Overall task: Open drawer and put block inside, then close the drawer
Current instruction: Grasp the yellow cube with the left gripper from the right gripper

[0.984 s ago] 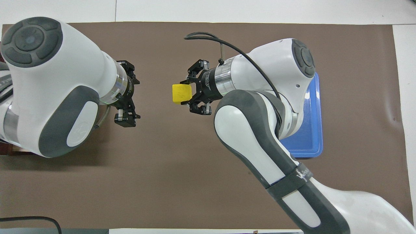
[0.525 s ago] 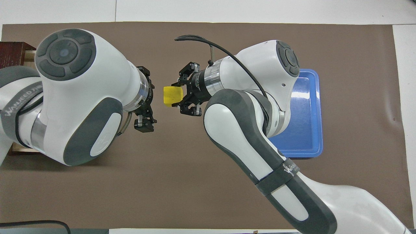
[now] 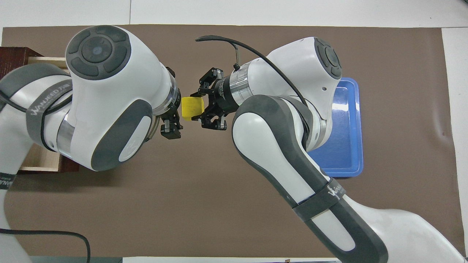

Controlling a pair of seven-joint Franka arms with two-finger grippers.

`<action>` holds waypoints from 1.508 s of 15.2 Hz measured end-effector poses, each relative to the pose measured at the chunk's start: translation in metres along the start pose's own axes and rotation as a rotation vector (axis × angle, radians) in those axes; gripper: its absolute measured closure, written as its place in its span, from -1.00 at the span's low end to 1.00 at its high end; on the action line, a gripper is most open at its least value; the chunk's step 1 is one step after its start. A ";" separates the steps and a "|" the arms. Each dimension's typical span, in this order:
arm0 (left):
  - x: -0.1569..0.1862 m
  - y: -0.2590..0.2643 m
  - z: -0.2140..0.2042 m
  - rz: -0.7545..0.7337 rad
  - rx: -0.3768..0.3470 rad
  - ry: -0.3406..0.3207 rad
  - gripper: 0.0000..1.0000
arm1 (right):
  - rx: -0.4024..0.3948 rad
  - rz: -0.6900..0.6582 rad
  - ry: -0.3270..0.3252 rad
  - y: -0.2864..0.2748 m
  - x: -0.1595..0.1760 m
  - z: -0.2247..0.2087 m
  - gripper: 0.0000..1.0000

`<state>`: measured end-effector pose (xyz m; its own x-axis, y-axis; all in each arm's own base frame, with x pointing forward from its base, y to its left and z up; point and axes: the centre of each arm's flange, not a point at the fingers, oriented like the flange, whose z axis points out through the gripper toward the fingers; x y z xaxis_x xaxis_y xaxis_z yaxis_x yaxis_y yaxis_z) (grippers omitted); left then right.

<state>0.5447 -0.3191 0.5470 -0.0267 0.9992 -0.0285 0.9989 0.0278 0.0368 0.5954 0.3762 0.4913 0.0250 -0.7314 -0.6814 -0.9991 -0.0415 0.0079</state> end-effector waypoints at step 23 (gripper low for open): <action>-0.027 -0.007 0.012 0.044 0.005 0.012 -0.49 | -0.002 0.006 0.001 -0.001 0.001 -0.001 -0.10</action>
<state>0.5386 -0.3465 0.5352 0.0165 0.9997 -0.0154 0.9993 -0.0160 0.0329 0.5961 0.3746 0.4912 0.0190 -0.7323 -0.6807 -0.9992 -0.0382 0.0132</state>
